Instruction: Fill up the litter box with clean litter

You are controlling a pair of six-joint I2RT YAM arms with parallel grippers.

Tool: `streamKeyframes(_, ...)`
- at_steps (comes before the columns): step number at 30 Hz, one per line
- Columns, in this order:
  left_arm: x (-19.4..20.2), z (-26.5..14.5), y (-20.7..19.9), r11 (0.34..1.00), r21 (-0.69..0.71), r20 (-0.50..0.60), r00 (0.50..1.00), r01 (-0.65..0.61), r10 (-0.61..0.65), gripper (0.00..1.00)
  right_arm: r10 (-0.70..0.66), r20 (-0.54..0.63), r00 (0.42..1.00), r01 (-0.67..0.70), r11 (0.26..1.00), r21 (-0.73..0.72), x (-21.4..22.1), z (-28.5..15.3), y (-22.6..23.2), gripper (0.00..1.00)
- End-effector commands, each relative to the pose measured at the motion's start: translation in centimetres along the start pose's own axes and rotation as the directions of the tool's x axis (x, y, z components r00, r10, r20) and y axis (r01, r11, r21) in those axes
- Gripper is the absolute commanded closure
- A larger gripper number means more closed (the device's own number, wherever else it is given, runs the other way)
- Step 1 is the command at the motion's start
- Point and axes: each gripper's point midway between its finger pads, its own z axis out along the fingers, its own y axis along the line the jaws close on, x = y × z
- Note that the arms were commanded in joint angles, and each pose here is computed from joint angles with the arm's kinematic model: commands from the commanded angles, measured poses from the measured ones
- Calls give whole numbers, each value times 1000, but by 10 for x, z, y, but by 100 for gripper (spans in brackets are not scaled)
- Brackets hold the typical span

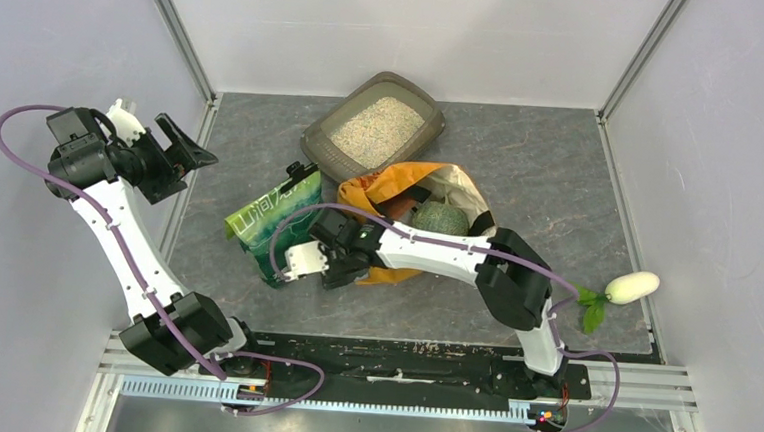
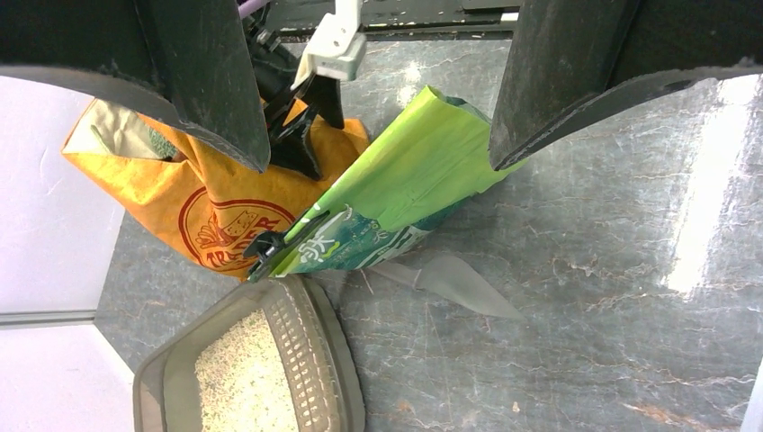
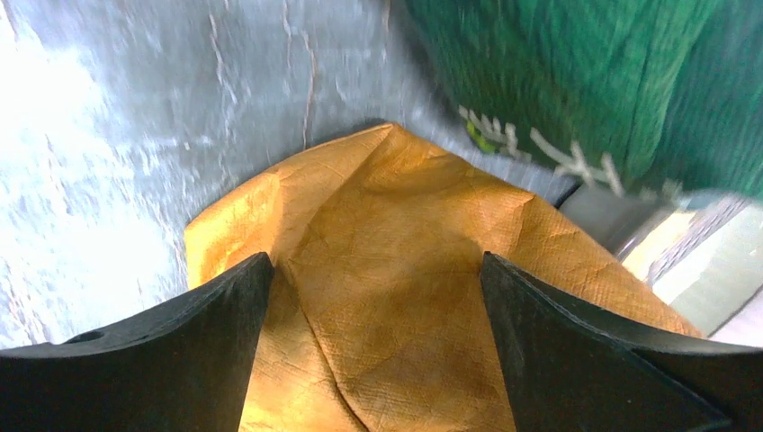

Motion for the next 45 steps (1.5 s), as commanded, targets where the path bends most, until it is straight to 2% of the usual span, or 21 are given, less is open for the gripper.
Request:
streamKeyframes(1, -8, -4, -13, 998, 61, 29, 1000, 10, -12, 3, 82, -170, 982, -85, 996, -13, 74, -24, 0, 7)
streamKeyframes(12, -2, -2, -18, 993, 112, 14, 999, -31, 30, 3, 161, -287, 944, -180, 983, -43, 179, -56, 19, 8)
streamKeyframes(20, 4, -4, -23, 980, 136, 15, 989, -146, 146, 3, 224, -351, 909, -256, 965, -48, 265, -72, 24, 8)
streamKeyframes(26, 13, 11, -22, 963, 112, -45, 967, -244, 250, 3, 263, -391, 882, -304, 951, -47, 325, -86, 25, 8)
streamKeyframes(33, 20, 45, -36, 911, 95, -144, 900, -401, 411, 3, 302, -428, 852, -353, 935, -42, 382, -100, 29, 8)
streamKeyframes(37, 0, 71, -48, 872, 75, -152, 859, -483, 489, 3, 323, -450, 833, -378, 925, -36, 406, -105, 32, 7)
streamKeyframes(41, -25, 108, -59, 811, 28, -169, 797, -584, 580, 3, 386, -474, 791, -437, 900, 3, 432, -110, 28, 7)
streamKeyframes(43, -42, 127, -64, 781, -4, -163, 771, -625, 616, 3, 443, -454, 773, -489, 872, 17, 431, -114, 23, 7)
streamKeyframes(45, -61, 147, -68, 768, -24, -149, 762, -640, 630, 3, 522, -382, 762, -557, 830, 24, 409, -124, 7, 7)
